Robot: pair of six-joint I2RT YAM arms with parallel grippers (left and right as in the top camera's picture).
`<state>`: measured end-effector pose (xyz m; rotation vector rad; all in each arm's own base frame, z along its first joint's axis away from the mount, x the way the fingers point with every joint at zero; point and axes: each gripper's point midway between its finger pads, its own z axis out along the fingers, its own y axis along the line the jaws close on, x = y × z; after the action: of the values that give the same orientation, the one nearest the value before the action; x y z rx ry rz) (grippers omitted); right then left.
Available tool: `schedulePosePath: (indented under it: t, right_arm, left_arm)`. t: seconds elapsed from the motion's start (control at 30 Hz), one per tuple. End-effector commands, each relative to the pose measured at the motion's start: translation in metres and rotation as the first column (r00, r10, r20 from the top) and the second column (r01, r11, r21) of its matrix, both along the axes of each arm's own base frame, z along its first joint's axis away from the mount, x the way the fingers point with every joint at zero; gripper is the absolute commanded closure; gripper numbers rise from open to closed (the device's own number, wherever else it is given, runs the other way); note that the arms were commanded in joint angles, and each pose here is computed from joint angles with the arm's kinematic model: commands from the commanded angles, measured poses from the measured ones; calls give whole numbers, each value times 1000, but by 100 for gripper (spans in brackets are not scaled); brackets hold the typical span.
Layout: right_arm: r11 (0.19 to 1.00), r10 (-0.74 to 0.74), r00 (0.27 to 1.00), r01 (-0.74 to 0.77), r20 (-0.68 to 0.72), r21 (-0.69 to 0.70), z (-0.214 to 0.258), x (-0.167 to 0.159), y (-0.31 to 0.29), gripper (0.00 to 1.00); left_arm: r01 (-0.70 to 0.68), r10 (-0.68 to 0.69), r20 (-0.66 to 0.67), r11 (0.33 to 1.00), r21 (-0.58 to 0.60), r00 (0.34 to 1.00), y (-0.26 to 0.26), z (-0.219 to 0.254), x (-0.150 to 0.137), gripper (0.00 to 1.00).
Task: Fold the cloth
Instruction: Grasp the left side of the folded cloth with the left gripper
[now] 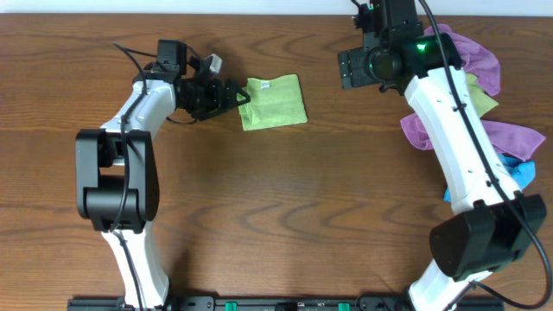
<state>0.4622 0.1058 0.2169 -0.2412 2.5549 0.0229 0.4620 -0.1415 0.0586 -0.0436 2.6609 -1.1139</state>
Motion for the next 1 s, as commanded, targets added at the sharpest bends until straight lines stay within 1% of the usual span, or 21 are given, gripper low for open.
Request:
schedulePosePath:
  t: [0.0, 0.17, 0.27, 0.43, 0.5, 0.6, 0.77, 0.9, 0.97]
  right_arm:
    - [1000, 13, 1000, -13, 24, -8, 8, 1, -1, 16]
    - [1000, 14, 1000, -13, 19, -9, 7, 0, -2, 16]
    - [1000, 14, 1000, -13, 16, -9, 7, 0, -2, 16]
    - [1000, 28, 1000, -28, -4, 9, 5, -4, 2, 17]
    - [1000, 28, 1000, -28, -11, 7, 4, -6, 2, 18]
    - [1000, 28, 1000, -28, -15, 6, 3, -7, 1, 18]
    - [999, 32, 999, -32, -16, 13, 3, -7, 3, 17]
    - [997, 55, 998, -54, -26, 46, 2, -8, 10, 19]
    - [998, 55, 998, -53, -35, 44, -9, -5, 11, 20]
  left_arm:
    - [4, -4, -19, 1000, 12, 1000, 1, -18, -5, 14]
    - [-28, 28, -43, 1000, -13, 999, 4, -32, -8, 14]
    - [-41, 39, -42, 998, -50, 998, 2, -33, -8, 14]
    - [-85, 78, -51, 987, -139, 996, -5, -40, -8, 13]
    - [-103, 90, -76, 978, -180, 993, -9, -45, -9, 12]
    - [-102, 83, -100, 975, -199, 991, -12, -52, -11, 11]
    - [-94, 68, -132, 976, -199, 989, -22, -63, -17, 7]
    - [-95, 60, -168, 973, -210, 984, -32, -73, -21, 7]
    - [-87, 50, -166, 971, -223, 985, -35, -73, -21, 7]
